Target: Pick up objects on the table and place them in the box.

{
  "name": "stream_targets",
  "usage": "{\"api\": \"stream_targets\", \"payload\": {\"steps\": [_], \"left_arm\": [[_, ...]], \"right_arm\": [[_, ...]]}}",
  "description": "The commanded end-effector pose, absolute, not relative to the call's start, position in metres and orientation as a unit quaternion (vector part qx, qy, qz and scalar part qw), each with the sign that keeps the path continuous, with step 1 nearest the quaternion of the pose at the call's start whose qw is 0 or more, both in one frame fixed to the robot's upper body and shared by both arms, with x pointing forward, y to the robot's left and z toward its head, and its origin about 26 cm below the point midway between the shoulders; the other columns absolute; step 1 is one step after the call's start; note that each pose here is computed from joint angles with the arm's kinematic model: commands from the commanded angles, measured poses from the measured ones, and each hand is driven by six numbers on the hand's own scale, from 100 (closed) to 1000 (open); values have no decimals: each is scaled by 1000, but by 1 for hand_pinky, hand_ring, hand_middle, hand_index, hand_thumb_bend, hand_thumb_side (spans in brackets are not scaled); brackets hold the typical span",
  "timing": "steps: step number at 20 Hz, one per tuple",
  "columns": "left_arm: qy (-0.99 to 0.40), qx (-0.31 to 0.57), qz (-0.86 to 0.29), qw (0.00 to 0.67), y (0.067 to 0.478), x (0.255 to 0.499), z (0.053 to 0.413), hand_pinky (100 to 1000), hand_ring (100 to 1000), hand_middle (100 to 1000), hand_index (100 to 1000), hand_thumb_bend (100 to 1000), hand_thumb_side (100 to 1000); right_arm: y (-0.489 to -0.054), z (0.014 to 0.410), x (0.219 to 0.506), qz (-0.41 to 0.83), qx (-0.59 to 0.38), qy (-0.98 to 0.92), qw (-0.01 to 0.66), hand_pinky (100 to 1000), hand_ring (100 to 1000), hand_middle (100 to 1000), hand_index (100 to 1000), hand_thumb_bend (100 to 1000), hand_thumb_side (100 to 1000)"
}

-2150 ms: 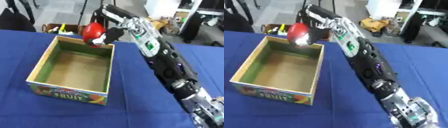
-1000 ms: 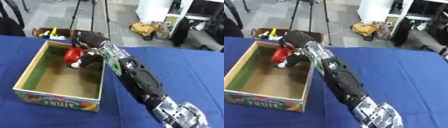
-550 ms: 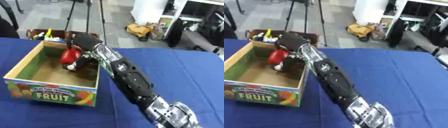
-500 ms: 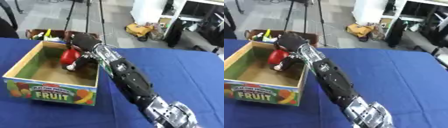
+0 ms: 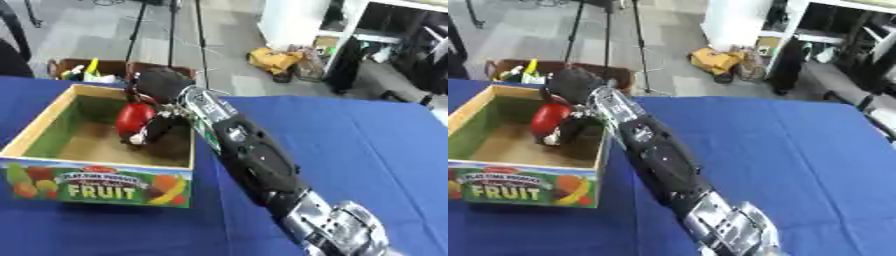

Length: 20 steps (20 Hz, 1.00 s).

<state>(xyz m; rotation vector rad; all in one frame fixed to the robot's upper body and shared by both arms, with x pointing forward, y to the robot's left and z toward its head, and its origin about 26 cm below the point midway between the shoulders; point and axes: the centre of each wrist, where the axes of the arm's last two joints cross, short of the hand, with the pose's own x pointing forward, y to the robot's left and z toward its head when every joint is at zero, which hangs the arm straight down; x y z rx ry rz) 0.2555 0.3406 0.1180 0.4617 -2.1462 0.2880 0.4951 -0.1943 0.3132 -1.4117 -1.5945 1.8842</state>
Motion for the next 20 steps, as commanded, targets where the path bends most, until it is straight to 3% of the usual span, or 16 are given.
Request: {"api": "stream_targets", "payload": {"steps": [1,5,9,10,12,15,16,17,19,20], "left_arm": [[-873,185,112,438,341,255,125,305,266,432,475,100,815],[-872,184,113,438,341,255,126,306,266,430,474,100,816],[-872,185,113,439,341,255,126,306,266,427,474,100,816],[-872,185,113,439,341,255,126,305,265,427,474,100,815],[-872,185,113,439,341,255,126,306,265,427,474,100,815],[-871,184,113,441,341,255,125,306,265,427,473,100,815],[-871,184,113,441,341,255,125,306,265,427,474,100,815],[-871,184,113,441,341,255,125,306,265,427,474,100,815],[-871,184,113,441,341,255,125,306,265,427,473,100,815],[-871,183,113,442,341,255,125,306,265,427,473,100,815]], "right_arm": [[-181,310,494,689,-453,-545,154,617,770,776,295,100,601],[-178,312,492,717,-426,-526,168,656,821,834,274,100,589],[-176,313,491,742,-410,-500,175,699,873,889,378,100,520],[-176,313,491,748,-408,-493,176,714,893,911,445,132,481],[-176,316,489,757,-406,-480,178,728,911,927,501,307,450],[-174,329,483,750,-431,-470,175,749,936,948,540,440,450],[-172,332,481,746,-443,-467,173,758,947,961,550,429,450],[-171,336,478,740,-460,-461,168,770,959,970,560,514,491],[-166,341,473,728,-494,-450,152,788,975,980,570,539,535],[-164,343,470,723,-508,-446,142,801,986,990,577,499,575]]}}
